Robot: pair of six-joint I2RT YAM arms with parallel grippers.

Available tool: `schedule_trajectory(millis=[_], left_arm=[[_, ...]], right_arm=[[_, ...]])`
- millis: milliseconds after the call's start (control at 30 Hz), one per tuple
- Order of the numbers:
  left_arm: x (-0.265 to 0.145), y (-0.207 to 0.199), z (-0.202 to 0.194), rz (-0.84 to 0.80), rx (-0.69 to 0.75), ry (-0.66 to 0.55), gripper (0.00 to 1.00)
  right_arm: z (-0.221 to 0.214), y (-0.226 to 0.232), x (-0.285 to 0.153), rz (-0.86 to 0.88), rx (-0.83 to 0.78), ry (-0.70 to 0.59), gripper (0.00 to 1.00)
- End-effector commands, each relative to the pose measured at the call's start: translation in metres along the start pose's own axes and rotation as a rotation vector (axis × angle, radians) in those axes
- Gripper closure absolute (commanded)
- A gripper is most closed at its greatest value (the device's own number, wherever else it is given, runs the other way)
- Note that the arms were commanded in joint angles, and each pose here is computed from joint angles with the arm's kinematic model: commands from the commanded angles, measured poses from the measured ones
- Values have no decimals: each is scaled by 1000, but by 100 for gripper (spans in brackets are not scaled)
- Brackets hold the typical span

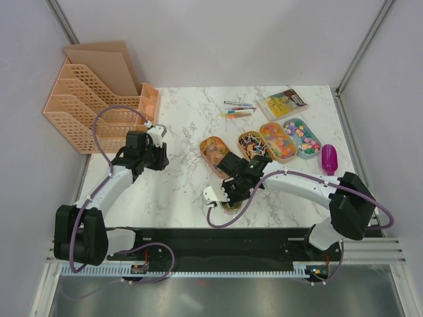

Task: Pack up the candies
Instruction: Close the bottle lid on the packing bottle.

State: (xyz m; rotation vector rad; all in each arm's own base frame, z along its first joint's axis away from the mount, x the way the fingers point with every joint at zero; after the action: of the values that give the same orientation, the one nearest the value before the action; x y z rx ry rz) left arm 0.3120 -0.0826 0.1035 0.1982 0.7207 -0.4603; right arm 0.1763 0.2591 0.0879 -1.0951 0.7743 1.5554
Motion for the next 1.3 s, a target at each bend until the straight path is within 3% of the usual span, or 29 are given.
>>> schedule_trajectory(millis=[0,300,500,633,767,867,900,933,967,1033,1133,1267], left_arm=[[0,-1,9,-13,2,-42,64],[2,-1,13,-13,1,-55,64],[1,-2,12,-14,-2,-56,64],[1,-1,9,-14,5,-46,64],[4,-10,9,-58,29,-44,61],[3,-46,13,-244,187,-79,52],[1,-56,11,-304,324,-110,47],[-5,-83,12,-425,428,-161,34],[-11,-96,7,-484,518,-170,28],[-18,-125,3,-603,745,-232,15],[-21,-155,-9,-728,882,-270,12],[-11,-181,-30,-840,940,-235,14]], right_arm=[[-21,8,13,39,51,74,100],[24,-15,-48,-74,12,-46,100],[8,-3,-2,14,18,4,100],[-28,16,38,102,59,105,100],[-28,10,30,56,71,115,100],[-7,-6,4,-29,85,40,100],[2,-9,-11,-68,91,-5,100],[6,-15,-22,-99,98,-35,98],[9,-19,-32,-131,108,-63,87],[16,-28,-59,-224,142,-139,54],[4,-36,-88,-337,188,-184,30],[-32,-40,-116,-467,255,-163,25]])
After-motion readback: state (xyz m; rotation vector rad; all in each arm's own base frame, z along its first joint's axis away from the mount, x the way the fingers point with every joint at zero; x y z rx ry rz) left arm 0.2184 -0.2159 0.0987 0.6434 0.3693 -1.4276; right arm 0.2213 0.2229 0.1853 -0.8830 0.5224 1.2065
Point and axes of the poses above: each gripper's point midway between its finger pads, its own x axis out along the fingers, its own y axis along the line the jaws close on, z = x × y, the point moved 1 cm from there along -x, back along the fingers, and after that the axes turned 10 degrees about x, right-handed, at the moved point
